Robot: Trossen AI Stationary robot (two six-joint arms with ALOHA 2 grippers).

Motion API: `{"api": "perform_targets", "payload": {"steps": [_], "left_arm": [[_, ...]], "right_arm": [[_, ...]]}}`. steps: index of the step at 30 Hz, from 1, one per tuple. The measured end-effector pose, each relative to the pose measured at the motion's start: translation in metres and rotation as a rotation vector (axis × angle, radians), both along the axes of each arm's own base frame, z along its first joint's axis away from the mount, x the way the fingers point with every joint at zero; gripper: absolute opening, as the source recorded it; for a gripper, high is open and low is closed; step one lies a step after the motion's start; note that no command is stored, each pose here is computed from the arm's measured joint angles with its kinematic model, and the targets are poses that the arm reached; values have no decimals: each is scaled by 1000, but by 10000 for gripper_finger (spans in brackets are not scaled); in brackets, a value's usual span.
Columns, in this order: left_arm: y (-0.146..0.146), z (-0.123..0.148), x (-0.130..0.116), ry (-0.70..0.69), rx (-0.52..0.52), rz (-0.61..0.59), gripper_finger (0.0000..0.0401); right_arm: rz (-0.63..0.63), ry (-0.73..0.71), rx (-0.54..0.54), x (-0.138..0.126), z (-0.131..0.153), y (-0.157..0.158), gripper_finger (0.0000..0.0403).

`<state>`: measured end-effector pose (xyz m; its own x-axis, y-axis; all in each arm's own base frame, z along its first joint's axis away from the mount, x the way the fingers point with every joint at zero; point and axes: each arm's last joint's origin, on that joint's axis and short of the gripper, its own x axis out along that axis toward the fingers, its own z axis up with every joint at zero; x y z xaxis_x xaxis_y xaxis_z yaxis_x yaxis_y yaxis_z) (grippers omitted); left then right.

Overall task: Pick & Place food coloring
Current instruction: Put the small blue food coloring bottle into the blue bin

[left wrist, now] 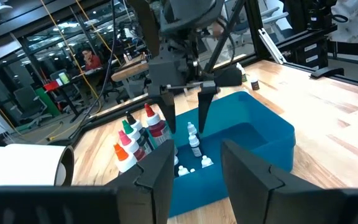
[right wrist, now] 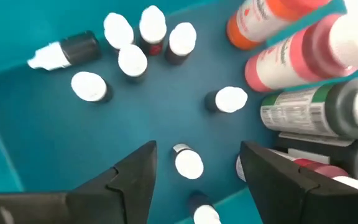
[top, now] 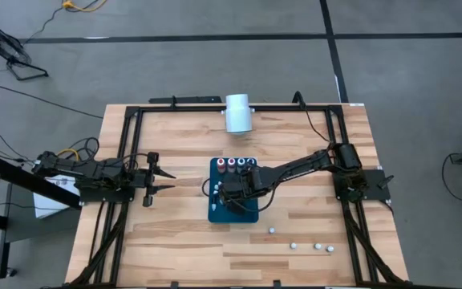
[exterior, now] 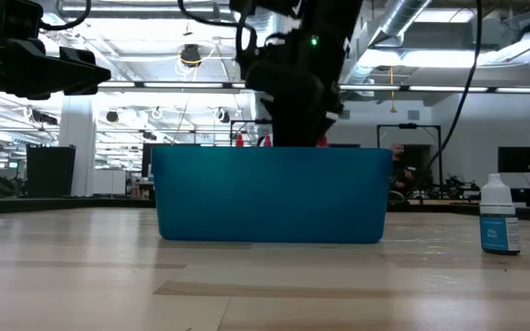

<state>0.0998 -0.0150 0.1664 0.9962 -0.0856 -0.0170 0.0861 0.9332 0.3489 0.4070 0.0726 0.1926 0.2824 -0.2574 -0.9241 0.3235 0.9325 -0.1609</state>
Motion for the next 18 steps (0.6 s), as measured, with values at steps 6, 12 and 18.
{"api": "perform_targets", "payload": {"steps": [6,12,18], "left_arm": [[0,0,0,0,0,0,123],[0,0,0,1,0,0,123],[0,0,0,1,1,0,123]], "right_arm": [[20,-8,0,-5,30,7,218],[-23,27,13,-27,51,19,217],[-141,27,46,-48,63,43,217]]}}
